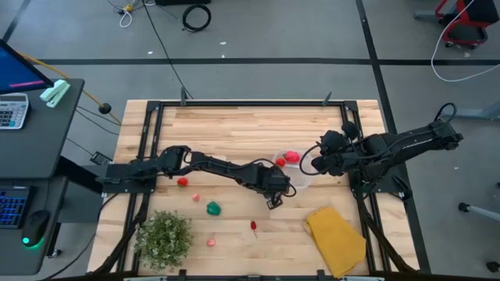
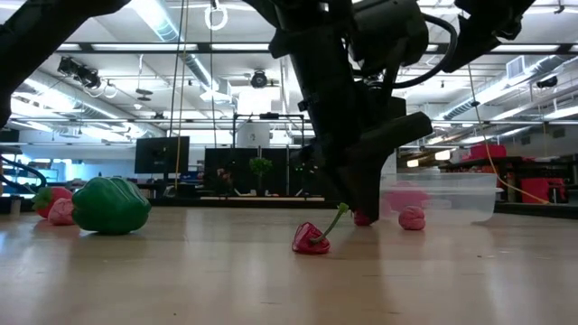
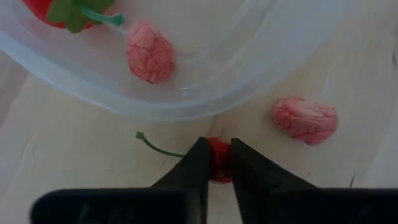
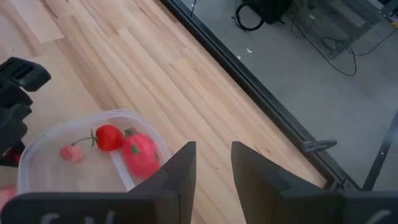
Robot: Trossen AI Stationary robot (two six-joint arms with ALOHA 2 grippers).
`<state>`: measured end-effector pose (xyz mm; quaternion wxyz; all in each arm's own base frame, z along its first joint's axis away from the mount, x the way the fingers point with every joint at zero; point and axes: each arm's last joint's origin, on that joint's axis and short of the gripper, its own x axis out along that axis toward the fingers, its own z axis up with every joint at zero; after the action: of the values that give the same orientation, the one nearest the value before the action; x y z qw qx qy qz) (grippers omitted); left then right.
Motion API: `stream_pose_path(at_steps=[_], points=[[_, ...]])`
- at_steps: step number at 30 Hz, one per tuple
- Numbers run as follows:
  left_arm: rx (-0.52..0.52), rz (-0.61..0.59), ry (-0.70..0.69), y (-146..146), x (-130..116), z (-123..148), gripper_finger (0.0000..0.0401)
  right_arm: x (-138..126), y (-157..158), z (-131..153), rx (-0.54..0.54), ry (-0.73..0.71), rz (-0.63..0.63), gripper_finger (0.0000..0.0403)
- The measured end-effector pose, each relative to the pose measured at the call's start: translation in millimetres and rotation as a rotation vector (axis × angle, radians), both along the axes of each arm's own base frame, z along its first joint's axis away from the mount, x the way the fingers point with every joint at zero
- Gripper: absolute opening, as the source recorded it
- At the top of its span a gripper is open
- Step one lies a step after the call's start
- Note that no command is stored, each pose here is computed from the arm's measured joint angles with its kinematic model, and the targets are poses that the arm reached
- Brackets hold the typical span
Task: Pick and placing Produce into tupperware
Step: Put the red cherry into the transparent container
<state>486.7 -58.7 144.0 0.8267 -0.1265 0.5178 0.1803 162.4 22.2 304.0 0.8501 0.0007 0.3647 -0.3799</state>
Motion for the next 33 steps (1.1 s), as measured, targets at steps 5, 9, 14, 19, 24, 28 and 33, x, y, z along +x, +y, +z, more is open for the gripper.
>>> stream_pose_path(at_steps=[5,9,14,19,24,28,33], points=[[-0.014,0.035,0.032,-6,-5,1,0.0027,-3,-1,-1,0.01,0.01,-0.028,0.011],[0.032,0.073,0.138,-17,-16,15,0.0028,-7,-1,-3,0.025,0.01,-0.065,0.011],[0.257,0.176,0.192,-32,-34,54,0.0026,-9,4,-3,0.036,0.001,-0.054,0.011],[0.36,0.156,0.013,-33,-22,90,0.0026,-9,7,-3,0.039,-0.007,-0.036,0.011],[0.375,-0.001,-0.209,-24,9,105,0.0031,-8,7,-3,0.044,-0.018,-0.04,0.011],[0.257,-0.085,-0.302,-7,23,109,0.0029,-8,7,-3,0.059,-0.019,-0.042,0.011],[0.195,-0.064,-0.26,9,25,99,0.0044,-8,7,-3,0.051,-0.002,-0.026,0.011]])
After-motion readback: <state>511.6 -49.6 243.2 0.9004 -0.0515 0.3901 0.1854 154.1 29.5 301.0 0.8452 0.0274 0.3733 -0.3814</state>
